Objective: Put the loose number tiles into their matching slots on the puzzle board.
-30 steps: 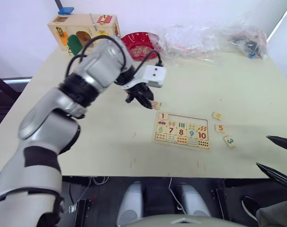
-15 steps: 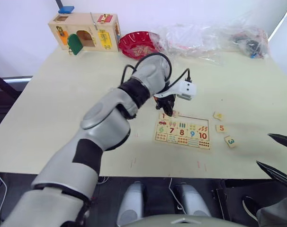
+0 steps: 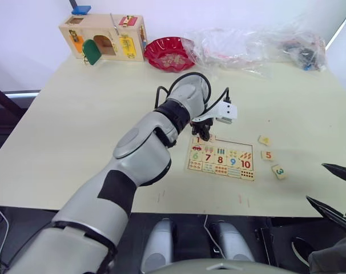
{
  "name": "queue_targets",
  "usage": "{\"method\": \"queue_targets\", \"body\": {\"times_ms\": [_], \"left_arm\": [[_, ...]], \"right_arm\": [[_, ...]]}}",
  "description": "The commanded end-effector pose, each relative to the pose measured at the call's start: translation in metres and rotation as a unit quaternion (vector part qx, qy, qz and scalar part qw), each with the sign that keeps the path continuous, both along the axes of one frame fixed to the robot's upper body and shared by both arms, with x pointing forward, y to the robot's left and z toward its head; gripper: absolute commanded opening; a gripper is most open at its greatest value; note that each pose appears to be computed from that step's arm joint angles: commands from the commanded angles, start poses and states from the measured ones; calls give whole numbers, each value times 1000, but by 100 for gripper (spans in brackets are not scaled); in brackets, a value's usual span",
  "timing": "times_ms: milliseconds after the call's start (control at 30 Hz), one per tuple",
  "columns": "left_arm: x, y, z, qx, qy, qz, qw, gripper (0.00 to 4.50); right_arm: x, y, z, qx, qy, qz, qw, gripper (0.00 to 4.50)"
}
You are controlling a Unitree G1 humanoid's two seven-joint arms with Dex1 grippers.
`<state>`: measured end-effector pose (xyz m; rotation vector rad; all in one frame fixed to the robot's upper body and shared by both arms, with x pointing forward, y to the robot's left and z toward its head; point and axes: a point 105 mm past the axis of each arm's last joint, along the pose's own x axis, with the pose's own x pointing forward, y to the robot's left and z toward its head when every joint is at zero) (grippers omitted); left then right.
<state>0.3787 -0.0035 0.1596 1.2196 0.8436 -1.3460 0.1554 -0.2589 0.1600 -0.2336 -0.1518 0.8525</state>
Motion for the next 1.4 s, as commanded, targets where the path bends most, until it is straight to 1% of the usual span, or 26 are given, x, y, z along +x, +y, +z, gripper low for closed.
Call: {"method": "queue_targets", "body": {"times_ms": [33,367,733,1400], "left_arm": [[2,-7,5,-10,-17,-8,1000,94],[-2,-11,0,-14,-7,-17,1000,94],[-3,-8,-8,-5,1,-25,1000,94],[-2,-8,-8,-9,-2,-21,1000,94]], "right_arm": [[-3,2,9,-10,-24,0,1000,450],[-4,4,8,-7,-22,-1,1000,450],[-5,4,6,-5,-21,-2,1000,450],[-5,6,5,-1,-19,-3,1000,450]]}}
